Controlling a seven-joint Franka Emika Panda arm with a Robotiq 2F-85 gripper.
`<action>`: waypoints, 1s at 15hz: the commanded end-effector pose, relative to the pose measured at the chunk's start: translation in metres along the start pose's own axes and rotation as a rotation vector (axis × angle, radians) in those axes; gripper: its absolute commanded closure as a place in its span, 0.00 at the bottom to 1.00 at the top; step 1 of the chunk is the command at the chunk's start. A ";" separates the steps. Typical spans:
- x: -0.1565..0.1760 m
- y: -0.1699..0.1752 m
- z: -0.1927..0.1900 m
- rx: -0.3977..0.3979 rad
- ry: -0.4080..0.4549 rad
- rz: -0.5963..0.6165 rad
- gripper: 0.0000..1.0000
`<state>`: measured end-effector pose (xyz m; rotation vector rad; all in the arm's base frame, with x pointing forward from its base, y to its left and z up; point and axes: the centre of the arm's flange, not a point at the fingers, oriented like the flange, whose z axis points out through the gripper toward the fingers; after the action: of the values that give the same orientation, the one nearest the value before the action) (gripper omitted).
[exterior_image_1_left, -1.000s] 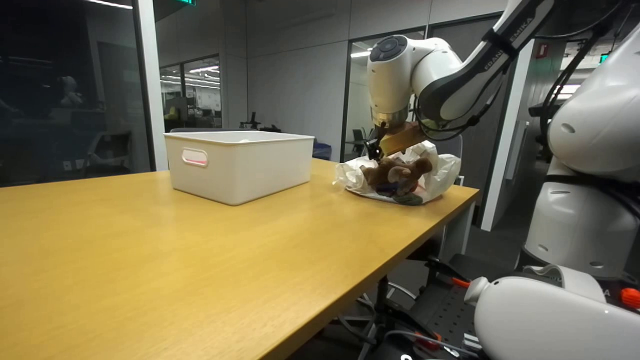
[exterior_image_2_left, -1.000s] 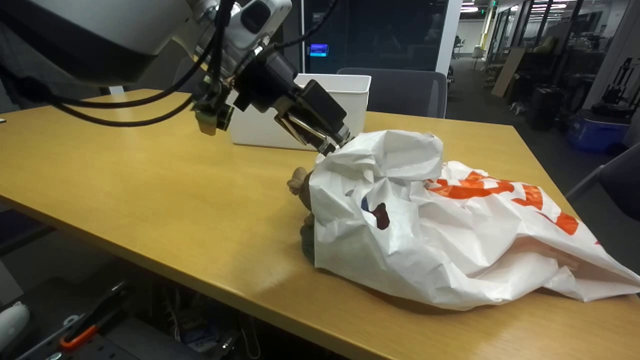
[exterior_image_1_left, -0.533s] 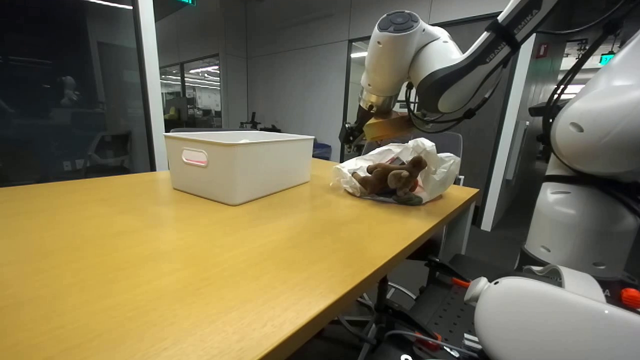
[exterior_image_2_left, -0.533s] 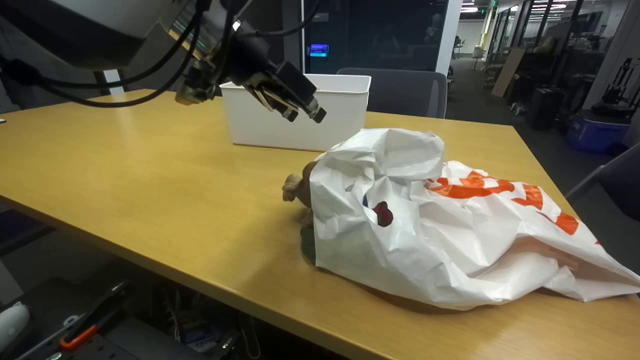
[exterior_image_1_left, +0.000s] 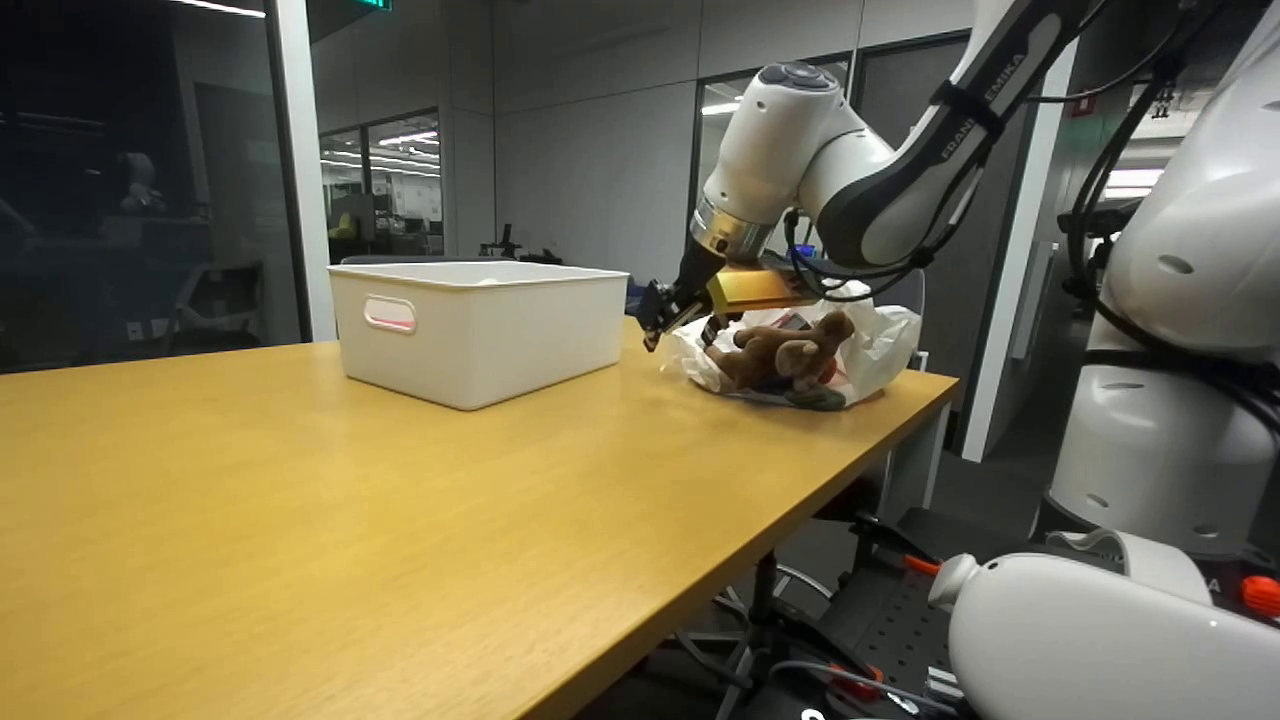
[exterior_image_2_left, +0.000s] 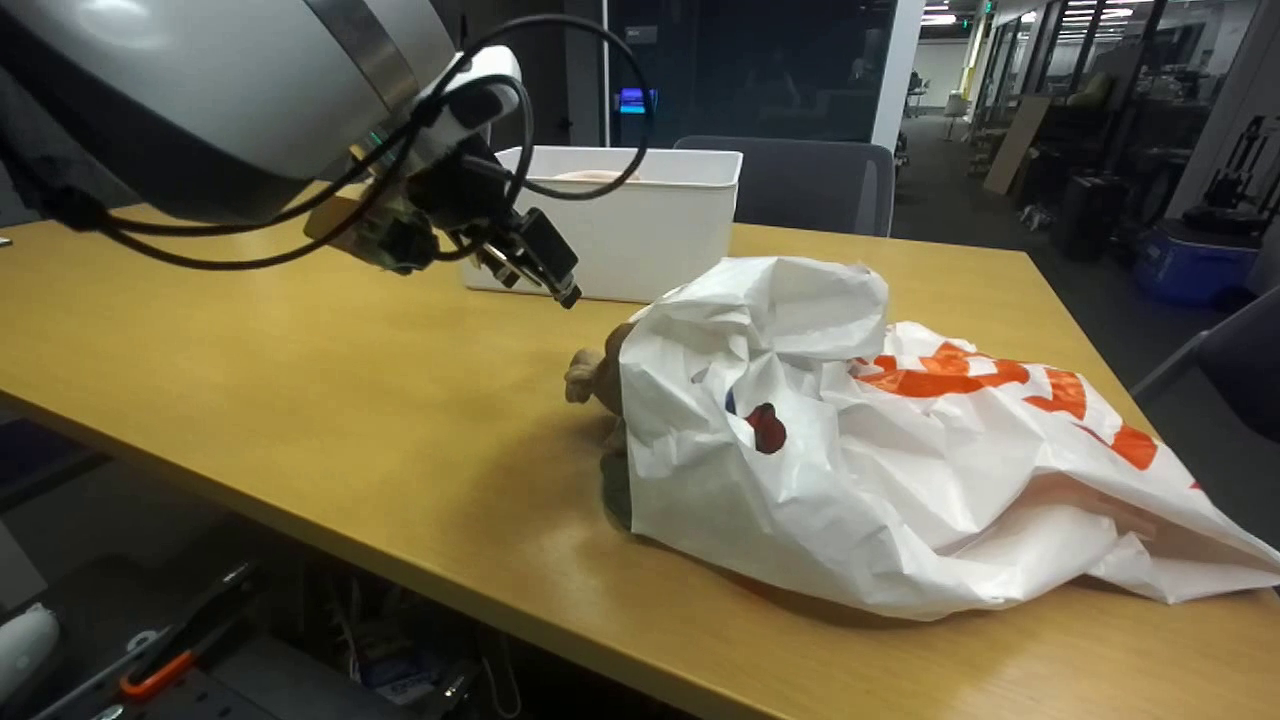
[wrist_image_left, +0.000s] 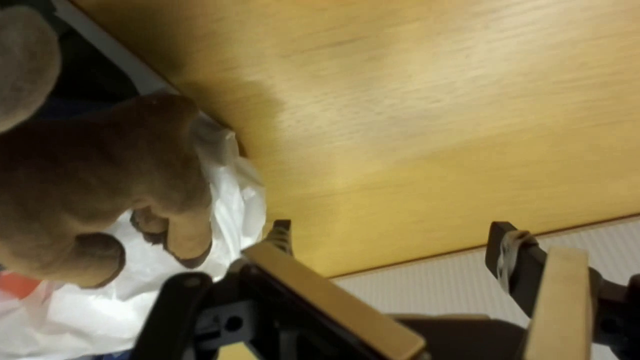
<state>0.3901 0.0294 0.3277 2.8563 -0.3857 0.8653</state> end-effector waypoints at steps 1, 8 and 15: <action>0.014 0.004 0.022 -0.007 -0.056 -0.033 0.00; 0.027 0.006 0.032 -0.143 -0.037 -0.126 0.00; 0.036 0.009 0.052 -0.236 -0.050 -0.179 0.00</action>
<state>0.4282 0.0055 0.3079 2.6879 -0.2531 0.6743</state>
